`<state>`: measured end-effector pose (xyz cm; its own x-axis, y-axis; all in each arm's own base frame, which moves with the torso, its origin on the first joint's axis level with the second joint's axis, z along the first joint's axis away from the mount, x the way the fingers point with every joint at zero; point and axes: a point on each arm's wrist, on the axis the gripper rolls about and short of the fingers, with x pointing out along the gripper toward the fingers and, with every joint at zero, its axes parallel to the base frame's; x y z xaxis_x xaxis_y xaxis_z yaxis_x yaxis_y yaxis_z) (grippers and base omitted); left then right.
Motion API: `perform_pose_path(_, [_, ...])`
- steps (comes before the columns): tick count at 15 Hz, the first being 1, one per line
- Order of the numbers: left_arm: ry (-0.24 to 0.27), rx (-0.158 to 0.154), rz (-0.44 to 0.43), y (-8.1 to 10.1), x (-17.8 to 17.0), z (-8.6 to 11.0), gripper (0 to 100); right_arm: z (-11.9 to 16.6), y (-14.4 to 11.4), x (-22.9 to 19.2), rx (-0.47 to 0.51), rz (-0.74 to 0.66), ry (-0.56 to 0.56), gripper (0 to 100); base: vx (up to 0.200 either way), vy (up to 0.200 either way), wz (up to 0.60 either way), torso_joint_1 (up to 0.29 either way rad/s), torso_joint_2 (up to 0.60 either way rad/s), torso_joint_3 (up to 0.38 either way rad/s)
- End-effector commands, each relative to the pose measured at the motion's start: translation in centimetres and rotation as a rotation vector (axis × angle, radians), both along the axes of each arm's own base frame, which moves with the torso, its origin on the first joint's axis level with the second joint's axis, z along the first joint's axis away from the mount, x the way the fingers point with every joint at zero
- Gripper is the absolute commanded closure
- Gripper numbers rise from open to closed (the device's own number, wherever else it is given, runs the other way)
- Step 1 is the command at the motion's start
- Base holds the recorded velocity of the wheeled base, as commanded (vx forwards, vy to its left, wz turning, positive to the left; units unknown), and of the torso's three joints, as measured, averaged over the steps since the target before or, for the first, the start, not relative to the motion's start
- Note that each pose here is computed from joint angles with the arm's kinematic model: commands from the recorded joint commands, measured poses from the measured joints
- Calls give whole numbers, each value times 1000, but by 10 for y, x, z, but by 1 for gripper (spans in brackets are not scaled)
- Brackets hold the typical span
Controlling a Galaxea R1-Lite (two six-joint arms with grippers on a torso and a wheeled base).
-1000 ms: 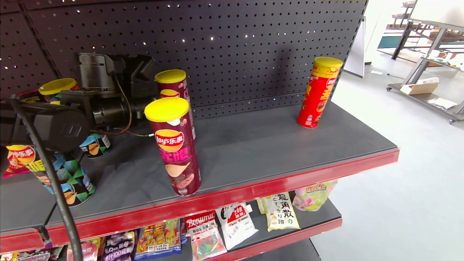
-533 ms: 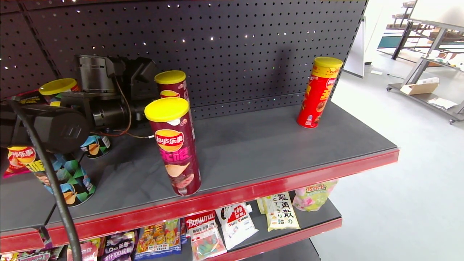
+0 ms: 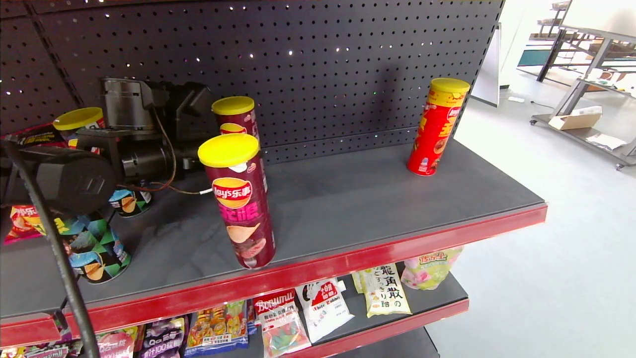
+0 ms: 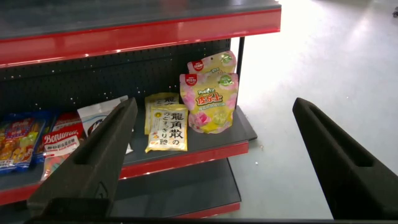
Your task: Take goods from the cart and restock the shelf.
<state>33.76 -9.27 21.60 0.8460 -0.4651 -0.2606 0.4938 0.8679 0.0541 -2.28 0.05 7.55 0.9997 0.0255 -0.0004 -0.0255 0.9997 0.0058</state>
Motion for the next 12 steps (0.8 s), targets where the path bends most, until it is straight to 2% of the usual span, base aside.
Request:
perform_pose_path(1, [-11,-1,4,4,-8,5,0,0,0,0,0,1,0,0,0,0,0,0,0,0])
perform_pose_path(5, [-29,-3,37,13,-37,16,0,0,0,0,0,4,0,0,0,0,0,0,0,0])
perform_pose_path(9, [-15,7,47,21,-61,12,0,0,0,0,0,1,0,0,0,0,0,0,0,0])
perform_pose_path(12, [-31,11,77,29,-77,16,0,0,0,0,0,1,0,0,0,0,0,0,0,0])
